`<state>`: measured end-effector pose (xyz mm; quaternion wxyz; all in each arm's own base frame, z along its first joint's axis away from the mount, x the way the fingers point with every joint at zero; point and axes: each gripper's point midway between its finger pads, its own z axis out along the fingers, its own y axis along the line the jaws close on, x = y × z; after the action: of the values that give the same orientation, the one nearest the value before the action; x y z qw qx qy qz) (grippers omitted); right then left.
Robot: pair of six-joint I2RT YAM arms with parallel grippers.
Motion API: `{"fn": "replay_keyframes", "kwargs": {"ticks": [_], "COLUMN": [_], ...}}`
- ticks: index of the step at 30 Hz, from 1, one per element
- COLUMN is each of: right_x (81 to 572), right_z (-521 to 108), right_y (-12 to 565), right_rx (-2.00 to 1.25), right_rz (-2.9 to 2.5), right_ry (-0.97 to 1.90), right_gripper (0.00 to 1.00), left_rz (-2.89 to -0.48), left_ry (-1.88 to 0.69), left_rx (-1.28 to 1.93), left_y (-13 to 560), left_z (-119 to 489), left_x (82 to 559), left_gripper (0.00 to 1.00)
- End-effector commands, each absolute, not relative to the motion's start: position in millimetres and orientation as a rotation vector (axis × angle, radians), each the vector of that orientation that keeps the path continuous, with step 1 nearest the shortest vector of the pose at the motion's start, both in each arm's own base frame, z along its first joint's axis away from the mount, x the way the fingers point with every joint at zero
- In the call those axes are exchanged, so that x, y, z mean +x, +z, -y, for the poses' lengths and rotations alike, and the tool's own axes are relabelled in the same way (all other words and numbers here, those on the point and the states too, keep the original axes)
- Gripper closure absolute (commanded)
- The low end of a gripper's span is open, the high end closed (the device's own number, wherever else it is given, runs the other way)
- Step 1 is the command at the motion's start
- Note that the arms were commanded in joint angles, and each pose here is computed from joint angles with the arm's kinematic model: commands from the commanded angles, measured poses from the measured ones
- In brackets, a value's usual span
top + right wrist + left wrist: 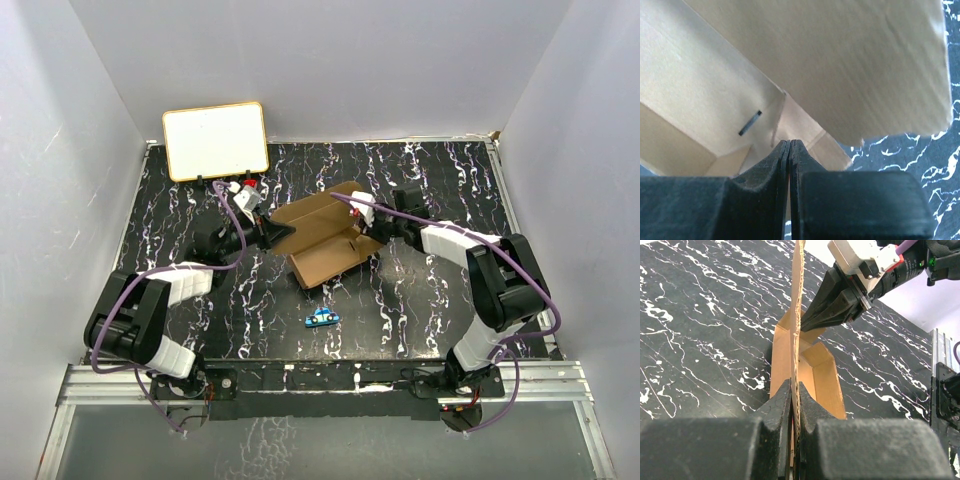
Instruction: Fold the paper box
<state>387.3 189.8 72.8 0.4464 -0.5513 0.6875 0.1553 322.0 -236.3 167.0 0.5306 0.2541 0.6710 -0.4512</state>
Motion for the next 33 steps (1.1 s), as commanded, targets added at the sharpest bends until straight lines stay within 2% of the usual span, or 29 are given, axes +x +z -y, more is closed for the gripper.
{"fn": "replay_keyframes", "kwargs": {"ticks": [1, 8, 14, 18, 24, 26, 30, 33], "right_x": [399.0, 385.2, 393.5, 403.4, 393.1, 383.6, 369.5, 369.1], "right_z": [-216.5, -236.5, -241.9, -239.6, -219.6, -206.2, -180.4, -163.2], "right_y": [97.8, 96.3, 97.6, 100.4, 118.0, 128.4, 150.1, 164.7], "right_rx": [-1.343, -1.362, -1.269, -1.168, -1.225, -1.221, -1.202, -1.132], "right_rz": [-1.600, -1.583, -1.626, -1.657, -1.595, -1.593, -1.571, -1.561], "right_ry": [0.362, 0.455, 0.480, 0.464, 0.570, 0.669, 0.764, 0.751], "right_gripper": [0.92, 0.92, 0.92, 0.92, 0.92, 0.86, 0.81, 0.69], "left_rz": [-1.530, -1.531, -1.525, -1.527, -1.530, -1.533, -1.524, -1.515], "left_ry": [-1.102, -1.115, -1.135, -1.141, -1.082, -1.058, -1.050, -1.060], "left_rx": [0.638, 0.633, 0.634, 0.634, 0.634, 0.633, 0.630, 0.631], "left_y": [185.6, 184.2, 184.4, 183.4, 185.5, 185.7, 187.2, 188.9], "left_z": [242.8, 243.8, 245.1, 245.2, 240.1, 238.2, 237.5, 238.3], "left_x": [322.6, 322.5, 320.7, 319.5, 320.9, 321.8, 322.4, 322.0], "left_gripper": [1.00, 1.00, 1.00, 1.00, 1.00, 1.00, 1.00, 1.00]}}
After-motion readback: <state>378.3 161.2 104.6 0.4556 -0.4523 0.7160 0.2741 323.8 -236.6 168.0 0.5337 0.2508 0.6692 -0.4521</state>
